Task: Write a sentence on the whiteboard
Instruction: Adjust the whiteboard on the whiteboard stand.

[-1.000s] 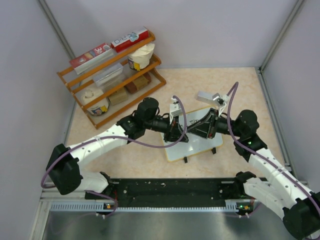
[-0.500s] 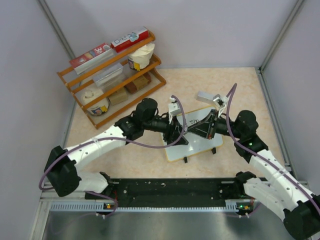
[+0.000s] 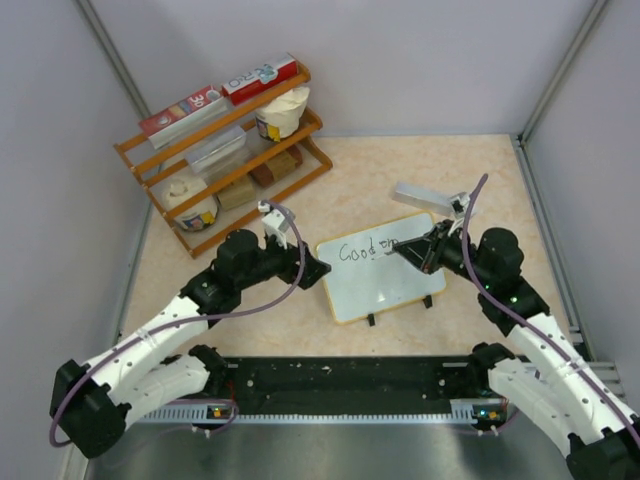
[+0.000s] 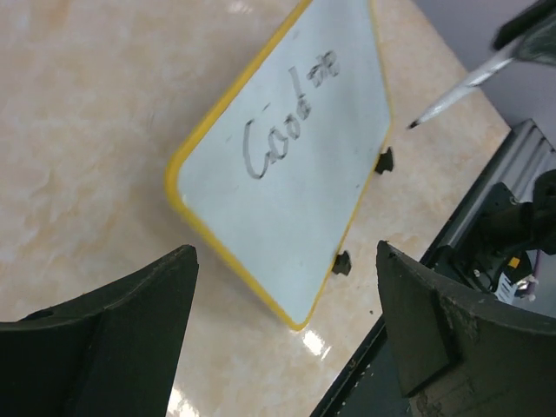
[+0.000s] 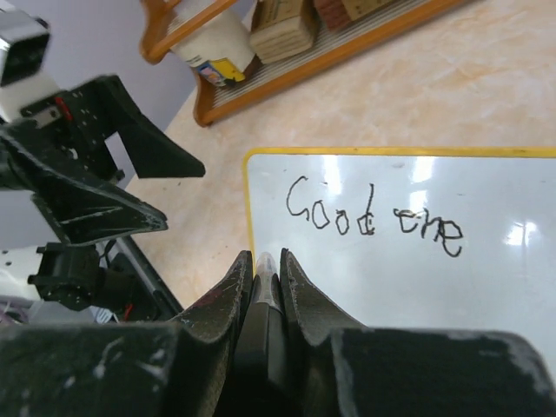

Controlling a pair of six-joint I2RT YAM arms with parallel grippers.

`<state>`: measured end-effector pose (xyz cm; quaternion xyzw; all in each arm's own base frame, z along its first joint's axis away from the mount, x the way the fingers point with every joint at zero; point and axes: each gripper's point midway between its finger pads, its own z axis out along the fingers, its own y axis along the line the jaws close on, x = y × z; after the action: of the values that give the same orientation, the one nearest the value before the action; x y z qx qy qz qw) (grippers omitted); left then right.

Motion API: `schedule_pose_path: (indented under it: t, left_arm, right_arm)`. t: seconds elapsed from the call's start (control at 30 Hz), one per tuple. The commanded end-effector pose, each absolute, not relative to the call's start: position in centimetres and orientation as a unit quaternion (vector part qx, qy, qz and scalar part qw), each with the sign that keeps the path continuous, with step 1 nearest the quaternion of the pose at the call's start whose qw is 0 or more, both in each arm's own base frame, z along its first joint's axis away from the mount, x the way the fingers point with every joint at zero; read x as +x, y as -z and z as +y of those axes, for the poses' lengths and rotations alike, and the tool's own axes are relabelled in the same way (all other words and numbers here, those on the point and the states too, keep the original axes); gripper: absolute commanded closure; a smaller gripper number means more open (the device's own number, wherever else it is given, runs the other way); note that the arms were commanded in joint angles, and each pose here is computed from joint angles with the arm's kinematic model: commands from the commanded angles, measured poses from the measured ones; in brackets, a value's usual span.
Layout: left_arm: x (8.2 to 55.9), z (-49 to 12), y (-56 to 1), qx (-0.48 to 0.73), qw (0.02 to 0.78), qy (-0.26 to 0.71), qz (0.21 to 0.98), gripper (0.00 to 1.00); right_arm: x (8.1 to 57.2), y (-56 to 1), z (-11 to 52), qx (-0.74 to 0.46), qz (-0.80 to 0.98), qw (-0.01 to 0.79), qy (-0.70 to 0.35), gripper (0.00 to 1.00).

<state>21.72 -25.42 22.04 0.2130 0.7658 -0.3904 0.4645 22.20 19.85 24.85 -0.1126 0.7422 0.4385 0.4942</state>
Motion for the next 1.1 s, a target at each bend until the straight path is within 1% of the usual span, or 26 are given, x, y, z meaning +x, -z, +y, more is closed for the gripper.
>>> schedule_pose_path:
  t: [0.0, 0.1, 0.2, 0.27, 0.3, 0.33, 0.4, 0.43, 0.5, 0.57, 0.6, 0.63, 0.67, 0.73, 0.77, 0.8, 0.87, 0.97, 1.03, 1.07]
  left_arm:
    - [23.7, -24.1, -18.5, 0.108, 0.438, 0.408, 0.793, 0.13]
    - [23.8, -24.6, -16.4, 0.098, 0.414, 0.428, 0.797, 0.14]
    - [23.3, -26.0, -15.1, 0.129, 0.39, 0.458, 0.789, 0.15]
    - [22.7, -27.1, -14.7, 0.153, 0.37, 0.483, 0.779, 0.18]
    - [22.6, -27.4, -13.6, 0.156, 0.355, 0.488, 0.782, 0.22]
    - [22.9, -28.1, -14.5, 0.17, 0.372, 0.506, 0.76, 0.23]
    - [22.3, -28.7, -13.6, 0.188, 0.356, 0.522, 0.752, 0.27]
    - [22.6, -29.0, -14.1, 0.198, 0.368, 0.529, 0.739, 0.29]
    - [22.5, -29.3, -13.5, 0.216, 0.362, 0.533, 0.734, 0.32]
    - [22.5, -29.8, -13.6, 0.235, 0.368, 0.541, 0.719, 0.39]
    - [22.2, -30.0, -13.0, 0.243, 0.356, 0.549, 0.717, 0.42]
    - [22.2, -30.1, -12.9, 0.246, 0.353, 0.554, 0.713, 0.51]
    - [22.3, -30.4, -13.4, 0.257, 0.364, 0.563, 0.697, 0.57]
    - [22.1, -30.6, -12.6, 0.261, 0.345, 0.576, 0.694, 0.76]
    - [22.2, -30.5, -12.5, 0.26, 0.343, 0.58, 0.692, 0.96]
    - [22.4, -30.4, -12.1, 0.253, 0.335, 0.585, 0.694, 1.0]
    - [22.6, -29.3, -11.3, 0.237, 0.323, 0.588, 0.703, 1.0]
    - [22.7, -27.5, -10.8, 0.228, 0.325, 0.585, 0.707, 1.0]
    - [22.3, -26.6, -9.5, 0.216, 0.292, 0.575, 0.733, 1.0]
    - [22.5, -26.5, -9.7, 0.232, 0.3, 0.567, 0.731, 1.0]
  right_arm:
    - [23.3, -25.5, 18.0, -0.087, 0.744, 0.529, -0.398, 1.0]
    - [23.1, -25.6, 17.7, -0.086, 0.745, 0.53, -0.395, 1.0]
    - [23.1, -25.6, 17.5, -0.084, 0.746, 0.533, -0.39, 1.0]
    - [23.0, -25.6, 17.4, -0.084, 0.747, 0.534, -0.388, 1.0]
    - [23.0, -25.6, 17.3, -0.084, 0.747, 0.534, -0.387, 1.0]
    - [23.0, -25.7, 17.3, -0.086, 0.745, 0.537, -0.386, 1.0]
    - [22.9, -25.7, 17.2, -0.086, 0.746, 0.538, -0.383, 1.0]
    - [22.9, -25.7, 17.1, -0.088, 0.745, 0.54, -0.381, 1.0]
    - [22.9, -25.5, 17.0, -0.088, 0.747, 0.542, -0.376, 1.0]
    - [22.9, -25.4, 16.9, -0.091, 0.746, 0.544, -0.373, 1.0]
    - [22.8, -25.3, 16.9, -0.092, 0.746, 0.544, -0.372, 1.0]
    - [22.8, -25.3, 16.8, -0.096, 0.745, 0.546, -0.371, 1.0]
    - [22.8, -25.3, 16.8, -0.096, 0.745, 0.547, -0.369, 1.0]
    - [22.9, -25.3, 16.7, -0.098, 0.744, 0.551, -0.365, 1.0]
    - [23.0, -25.2, 16.6, -0.098, 0.745, 0.551, -0.363, 1.0]
    - [23.0, -25.2, 16.6, -0.098, 0.745, 0.552, -0.361, 1.0]
    - [23.1, -25.0, 16.5, -0.1, 0.746, 0.553, -0.358, 1.0]
    - [23.1, -24.6, 16.5, -0.101, 0.749, 0.551, -0.353, 1.0]
    - [23.3, -24.3, 16.4, -0.101, 0.75, 0.552, -0.35, 1.0]
    - [23.3, -24.5, 16.4, -0.101, 0.748, 0.555, -0.351, 1.0]
